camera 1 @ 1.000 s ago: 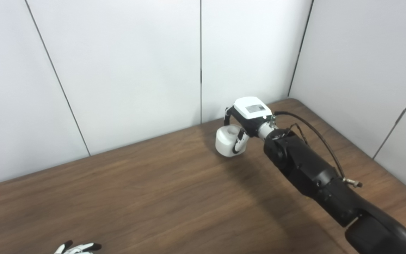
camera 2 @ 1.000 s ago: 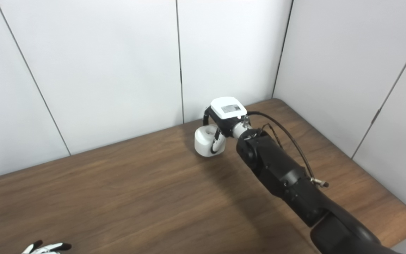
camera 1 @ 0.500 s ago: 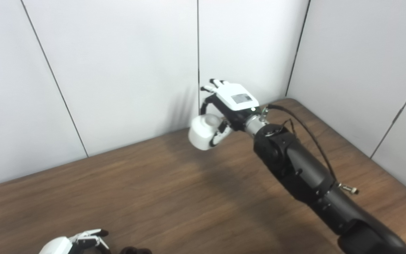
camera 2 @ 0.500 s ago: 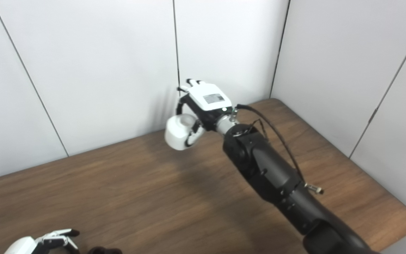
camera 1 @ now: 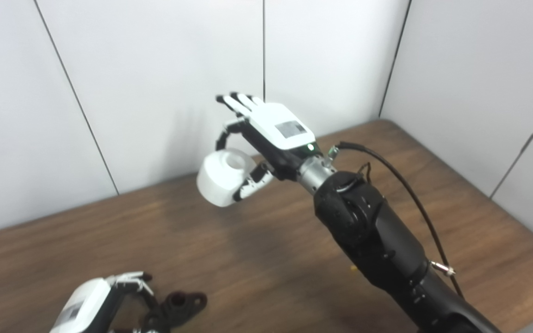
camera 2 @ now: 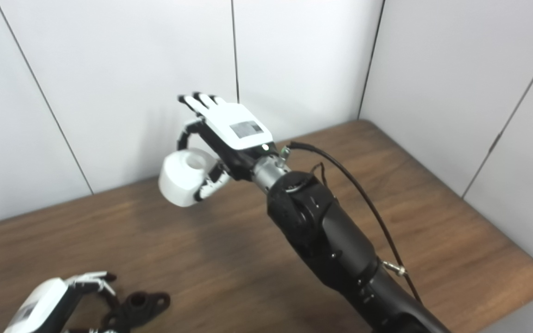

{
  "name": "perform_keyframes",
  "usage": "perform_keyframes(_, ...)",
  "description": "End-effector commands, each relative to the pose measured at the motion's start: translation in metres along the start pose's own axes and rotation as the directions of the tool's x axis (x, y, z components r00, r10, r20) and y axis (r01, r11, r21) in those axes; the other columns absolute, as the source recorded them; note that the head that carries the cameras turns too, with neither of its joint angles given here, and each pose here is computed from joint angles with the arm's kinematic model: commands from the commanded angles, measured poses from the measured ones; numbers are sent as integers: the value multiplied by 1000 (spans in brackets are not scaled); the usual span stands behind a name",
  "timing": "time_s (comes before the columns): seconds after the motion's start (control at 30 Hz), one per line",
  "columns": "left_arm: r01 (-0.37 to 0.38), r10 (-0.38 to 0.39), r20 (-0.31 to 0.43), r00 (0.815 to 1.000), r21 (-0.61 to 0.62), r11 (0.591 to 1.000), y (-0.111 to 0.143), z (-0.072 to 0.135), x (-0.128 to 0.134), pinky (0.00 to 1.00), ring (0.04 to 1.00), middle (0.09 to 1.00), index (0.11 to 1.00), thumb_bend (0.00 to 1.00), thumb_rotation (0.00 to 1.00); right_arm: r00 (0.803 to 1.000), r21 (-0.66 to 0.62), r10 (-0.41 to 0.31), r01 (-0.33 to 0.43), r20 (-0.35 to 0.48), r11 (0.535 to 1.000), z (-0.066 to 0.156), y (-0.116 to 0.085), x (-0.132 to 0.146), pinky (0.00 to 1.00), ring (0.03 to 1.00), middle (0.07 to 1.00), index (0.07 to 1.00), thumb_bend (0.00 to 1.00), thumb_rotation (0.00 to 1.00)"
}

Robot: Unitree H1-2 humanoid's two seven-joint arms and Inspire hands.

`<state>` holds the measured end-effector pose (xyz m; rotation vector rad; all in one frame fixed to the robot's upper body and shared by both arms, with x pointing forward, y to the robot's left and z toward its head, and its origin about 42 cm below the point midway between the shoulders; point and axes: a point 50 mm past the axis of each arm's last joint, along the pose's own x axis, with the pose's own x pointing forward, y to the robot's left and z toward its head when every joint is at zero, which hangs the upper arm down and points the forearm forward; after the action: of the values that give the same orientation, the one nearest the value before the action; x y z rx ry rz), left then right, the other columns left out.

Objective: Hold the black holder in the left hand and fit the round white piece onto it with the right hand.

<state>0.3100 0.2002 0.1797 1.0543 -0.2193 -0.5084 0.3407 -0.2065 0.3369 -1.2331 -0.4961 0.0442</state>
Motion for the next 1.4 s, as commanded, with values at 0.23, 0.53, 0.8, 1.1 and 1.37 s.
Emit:
perform_keyframes(0.23,-91,90,60,994,16,996,8,6,18,994,874,817,482,515,42,995,40,36,-40,95,998,43,-7,-16,1000,1000,959,478,517,134)
perform_keyframes(0.53,-79,78,54,995,9,997,8,13,19,1000,889,828,481,515,43,988,110,116,-127,102,986,65,15,-36,1000,1000,969,479,519,133)
perform_keyframes(0.8,-81,81,52,995,3,997,6,23,24,1000,894,835,482,515,42,985,129,126,-141,118,981,77,14,-49,1000,1000,980,479,517,132)
perform_keyframes(1.1,-90,90,53,995,-8,996,-2,36,27,1000,893,827,481,515,44,978,53,189,-194,87,980,84,25,-64,1000,1000,970,480,519,135)
perform_keyframes(1.37,-98,99,57,993,-21,995,-7,43,23,1000,898,826,482,515,44,978,-47,206,-204,20,978,85,33,-75,1000,1000,965,479,522,131)
